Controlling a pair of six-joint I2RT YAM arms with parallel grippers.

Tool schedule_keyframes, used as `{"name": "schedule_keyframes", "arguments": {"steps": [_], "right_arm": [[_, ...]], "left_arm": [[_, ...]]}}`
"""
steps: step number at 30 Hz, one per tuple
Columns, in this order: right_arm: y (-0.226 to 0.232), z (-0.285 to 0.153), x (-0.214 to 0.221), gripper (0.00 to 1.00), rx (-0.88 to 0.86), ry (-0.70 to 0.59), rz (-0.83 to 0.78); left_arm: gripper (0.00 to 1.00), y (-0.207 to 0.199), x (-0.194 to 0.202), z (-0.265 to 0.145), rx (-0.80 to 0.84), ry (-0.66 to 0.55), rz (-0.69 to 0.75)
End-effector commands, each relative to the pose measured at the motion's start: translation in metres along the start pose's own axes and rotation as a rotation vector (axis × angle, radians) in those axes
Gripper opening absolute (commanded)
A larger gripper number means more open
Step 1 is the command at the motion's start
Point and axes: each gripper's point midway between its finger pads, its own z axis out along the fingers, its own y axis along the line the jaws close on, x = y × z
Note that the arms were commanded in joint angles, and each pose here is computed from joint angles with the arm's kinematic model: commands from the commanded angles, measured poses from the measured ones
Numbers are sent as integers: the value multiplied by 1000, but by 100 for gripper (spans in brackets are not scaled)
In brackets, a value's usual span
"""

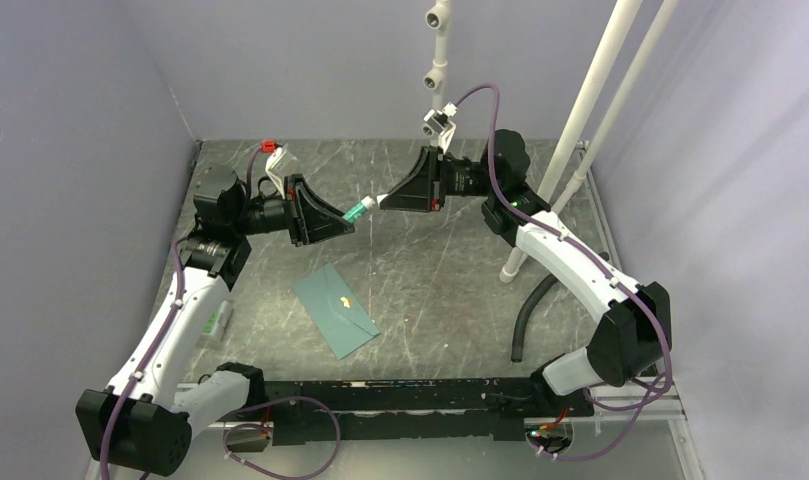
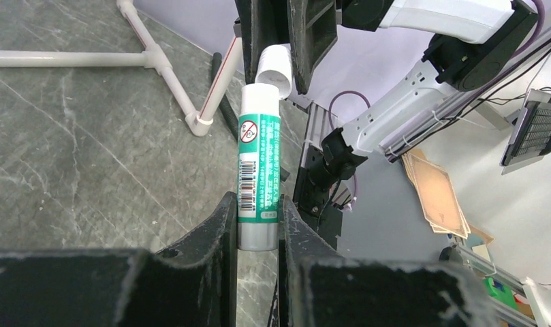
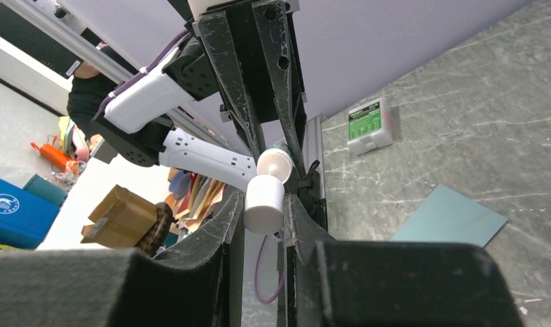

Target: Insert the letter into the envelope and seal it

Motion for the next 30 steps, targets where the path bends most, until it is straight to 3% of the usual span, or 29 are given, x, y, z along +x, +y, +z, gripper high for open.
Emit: {"name": "schedule_keyframes", "arguments": {"steps": [1, 18, 28, 30], "right_arm": [[19, 1, -15, 0, -54, -29, -58], [20, 15, -8, 0, -83, 33, -44], [7, 18, 23, 0, -42, 194, -40], [3, 15, 28, 0, -22, 215, -29]], "left_arm": [[2, -11, -8, -1, 37, -10, 53], [2, -16, 9, -4, 122, 101, 24], [3, -7, 18, -8, 65, 182, 27], [2, 1, 19, -10, 23, 212, 80]]}}
